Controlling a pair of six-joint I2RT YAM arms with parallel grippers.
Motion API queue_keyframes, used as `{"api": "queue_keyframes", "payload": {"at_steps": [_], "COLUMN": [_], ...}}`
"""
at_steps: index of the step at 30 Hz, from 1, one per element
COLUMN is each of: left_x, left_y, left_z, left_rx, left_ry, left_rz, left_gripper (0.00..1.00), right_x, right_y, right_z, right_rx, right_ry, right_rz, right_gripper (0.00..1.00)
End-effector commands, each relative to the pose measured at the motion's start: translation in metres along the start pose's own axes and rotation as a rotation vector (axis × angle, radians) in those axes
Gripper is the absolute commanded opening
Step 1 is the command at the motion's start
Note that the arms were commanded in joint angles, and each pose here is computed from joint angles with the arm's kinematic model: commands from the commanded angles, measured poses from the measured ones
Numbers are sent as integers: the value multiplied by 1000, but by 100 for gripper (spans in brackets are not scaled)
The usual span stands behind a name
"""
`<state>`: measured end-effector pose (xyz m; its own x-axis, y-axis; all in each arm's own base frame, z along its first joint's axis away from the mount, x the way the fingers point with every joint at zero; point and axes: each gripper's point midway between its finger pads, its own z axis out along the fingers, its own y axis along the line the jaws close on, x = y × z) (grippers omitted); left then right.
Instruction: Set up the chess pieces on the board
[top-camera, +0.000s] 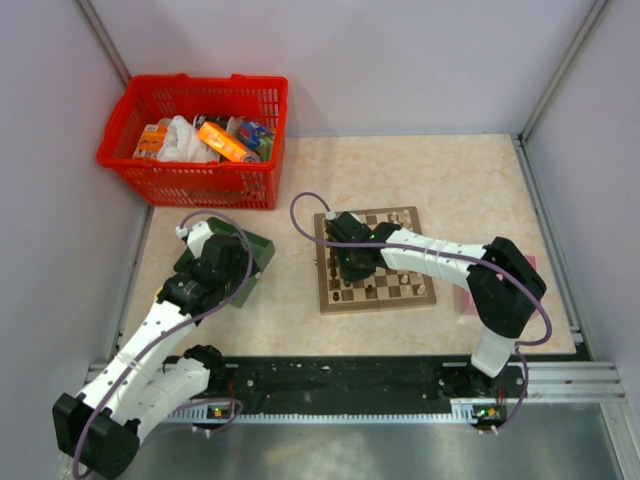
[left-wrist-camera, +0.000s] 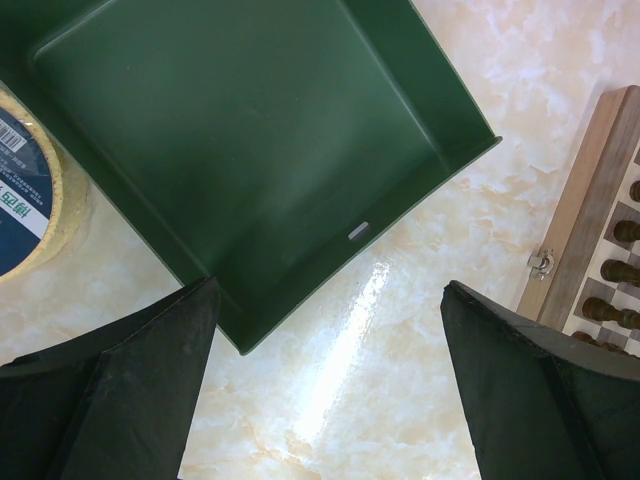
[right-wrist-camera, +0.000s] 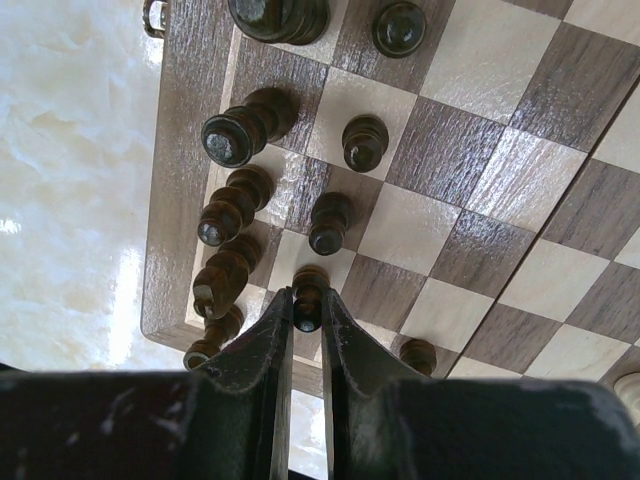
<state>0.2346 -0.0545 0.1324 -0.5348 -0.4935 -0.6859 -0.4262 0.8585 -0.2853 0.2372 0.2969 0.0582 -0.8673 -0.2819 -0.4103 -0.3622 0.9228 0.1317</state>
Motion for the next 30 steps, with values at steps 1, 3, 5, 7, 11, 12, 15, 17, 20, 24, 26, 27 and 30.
{"api": "queue_keyframes", "payload": {"at_steps": [1, 3, 5, 7, 11, 12, 15, 17, 20, 24, 26, 27, 30], "left_x": [-3, -3, -3, -2, -5, -6, -11, -15, -23, -28, -27, -25, -27], "left_y": [2, 1, 1, 1, -1, -1, -1, 2, 4, -4, -5, -5, -11], "left_z": [2, 2, 2, 2, 1, 0, -6, -9, -12, -20, -24, -24, -21], "left_rx": [-9, -8, -6, -4, 0, 0, -5, -18, -39, 4, 22, 26, 68], "left_ry": [-19, -17, -17, -17, -19, -19, -18, -31, -71, -91, -83, -84, -102], "left_rz": [-11, -11, -11, -14, -3, 3, 25, 19, -67, -226, -310, -355, -427], "left_gripper": [97, 97, 97, 97, 97, 98, 98, 98, 98, 98, 94, 94, 99], "right_x": [-11, -10, -11, -14, -22, -22, -23, -22, -20, -16, -11, -9, -4], "right_y": [15, 14, 15, 17, 17, 18, 17, 15, 7, -10, -20, -22, -24], "right_z": [0, 0, -3, -8, -23, -25, -38, -51, -71, -92, -97, -99, -100], "right_rx": [-41, -40, -45, -58, -71, -75, -91, -99, -88, -49, -22, -18, -28], "right_ry": [-36, -35, -39, -51, -93, -98, -115, -132, -151, -193, -198, -202, -209], "right_rz": [5, 5, 4, 1, 1, 0, -11, -15, -21, -51, -59, -61, -47], "right_gripper": [12, 15, 18, 20, 30, 32, 38, 42, 48, 57, 59, 59, 60]}}
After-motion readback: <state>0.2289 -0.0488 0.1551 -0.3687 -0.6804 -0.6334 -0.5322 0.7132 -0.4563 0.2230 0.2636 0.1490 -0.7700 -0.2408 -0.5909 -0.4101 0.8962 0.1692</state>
